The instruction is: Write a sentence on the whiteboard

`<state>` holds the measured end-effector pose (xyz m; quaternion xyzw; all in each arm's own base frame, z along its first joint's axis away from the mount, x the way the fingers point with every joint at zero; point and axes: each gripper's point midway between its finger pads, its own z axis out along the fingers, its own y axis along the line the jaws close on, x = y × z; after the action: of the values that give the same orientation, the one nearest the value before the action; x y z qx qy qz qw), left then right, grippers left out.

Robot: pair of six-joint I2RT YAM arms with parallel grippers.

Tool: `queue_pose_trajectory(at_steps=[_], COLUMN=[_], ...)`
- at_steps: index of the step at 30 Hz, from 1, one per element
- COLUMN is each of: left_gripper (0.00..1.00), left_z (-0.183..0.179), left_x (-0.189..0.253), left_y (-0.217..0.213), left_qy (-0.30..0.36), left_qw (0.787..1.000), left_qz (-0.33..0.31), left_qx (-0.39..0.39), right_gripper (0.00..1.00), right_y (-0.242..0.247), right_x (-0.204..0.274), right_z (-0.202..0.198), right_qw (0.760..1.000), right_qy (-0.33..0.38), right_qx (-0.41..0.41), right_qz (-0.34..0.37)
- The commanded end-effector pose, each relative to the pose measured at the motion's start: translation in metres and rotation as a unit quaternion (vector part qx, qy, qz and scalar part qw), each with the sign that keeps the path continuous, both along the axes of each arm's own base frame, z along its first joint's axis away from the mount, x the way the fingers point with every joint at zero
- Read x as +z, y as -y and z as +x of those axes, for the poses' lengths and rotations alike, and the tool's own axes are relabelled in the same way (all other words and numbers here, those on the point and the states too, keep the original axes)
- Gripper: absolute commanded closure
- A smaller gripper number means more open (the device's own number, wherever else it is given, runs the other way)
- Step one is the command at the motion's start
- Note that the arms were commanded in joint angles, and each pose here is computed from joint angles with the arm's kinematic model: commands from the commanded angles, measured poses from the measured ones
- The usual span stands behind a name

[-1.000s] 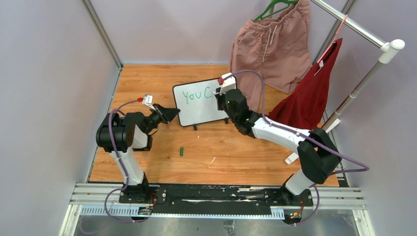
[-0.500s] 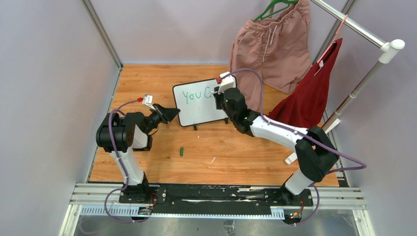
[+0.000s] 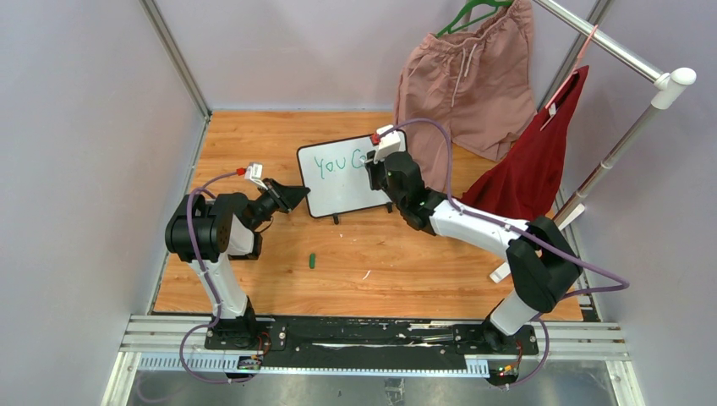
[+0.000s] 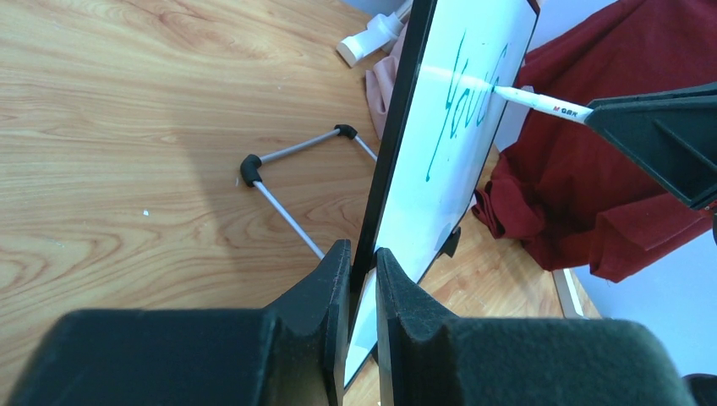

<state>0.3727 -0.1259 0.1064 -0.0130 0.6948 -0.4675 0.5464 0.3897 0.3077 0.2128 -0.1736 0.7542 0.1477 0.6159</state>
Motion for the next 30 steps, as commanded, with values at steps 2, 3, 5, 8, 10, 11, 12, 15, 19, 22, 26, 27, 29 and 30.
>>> queue_pose_trajectory(at_steps=[2,3,5,8,10,11,12,15,19,22,26,27,29,30], left_gripper=[1.00,1.00,1.00,1.00,1.00,1.00,1.00,1.00,1.00,1.00,1.00,1.00,1.00,1.00], left_z=[0.001,0.001,0.001,0.001,0.001,0.001,0.001,0.001,0.001,0.001,0.001,0.001,0.001,0.001], left_x=[0.000,0.000,0.000,0.000,0.000,0.000,0.000,0.000,0.000,0.000,-0.001,0.000,0.000,0.000], left_y=[-0.002,-0.002,-0.002,-0.002,-0.002,-0.002,-0.002,-0.002,-0.002,-0.002,-0.002,-0.003,-0.002,-0.002], left_qy=[0.015,0.015,0.015,0.015,0.015,0.015,0.015,0.015,0.016,0.015,0.015,0.015,0.016,0.016], left_qw=[1.000,1.000,1.000,1.000,1.000,1.000,1.000,1.000,1.000,1.000,1.000,1.000,1.000,1.000], left_qz=[0.008,0.008,0.008,0.008,0.009,0.009,0.009,0.009,0.009,0.009,0.009,0.009,0.009,0.009], left_qx=[0.009,0.009,0.010,0.010,0.010,0.010,0.010,0.010,0.010,0.009,0.010,0.010,0.010,0.009], right_gripper=[1.00,1.00,1.00,1.00,1.00,1.00,1.00,1.00,1.00,1.00,1.00,1.00,1.00,1.00], right_y=[0.010,0.011,0.014,0.016,0.018,0.019,0.020,0.021,0.021,0.022,0.023,0.023,0.023,0.023], right_x=[-0.021,-0.022,-0.024,-0.026,-0.026,-0.026,-0.025,-0.020,-0.010,-0.003,0.004,0.005,0.008,0.009], right_z=[-0.003,-0.004,-0.005,-0.006,-0.006,-0.005,-0.005,-0.002,0.003,0.008,0.013,0.014,0.016,0.016], right_qw=[1.000,1.000,0.999,0.999,0.999,0.999,0.999,0.999,0.999,0.999,0.999,0.999,0.999,0.999], right_qy=[-0.025,-0.025,-0.027,-0.028,-0.028,-0.027,-0.026,-0.021,-0.011,-0.005,0.001,0.002,0.005,0.005], right_qx=[-0.009,-0.010,-0.013,-0.015,-0.020,-0.022,-0.023,-0.029,-0.034,-0.039,-0.043,-0.042,-0.044,-0.044], right_qz=[-0.013,-0.013,-0.016,-0.019,-0.020,-0.020,-0.020,-0.018,-0.013,-0.010,-0.008,-0.008,-0.007,-0.006])
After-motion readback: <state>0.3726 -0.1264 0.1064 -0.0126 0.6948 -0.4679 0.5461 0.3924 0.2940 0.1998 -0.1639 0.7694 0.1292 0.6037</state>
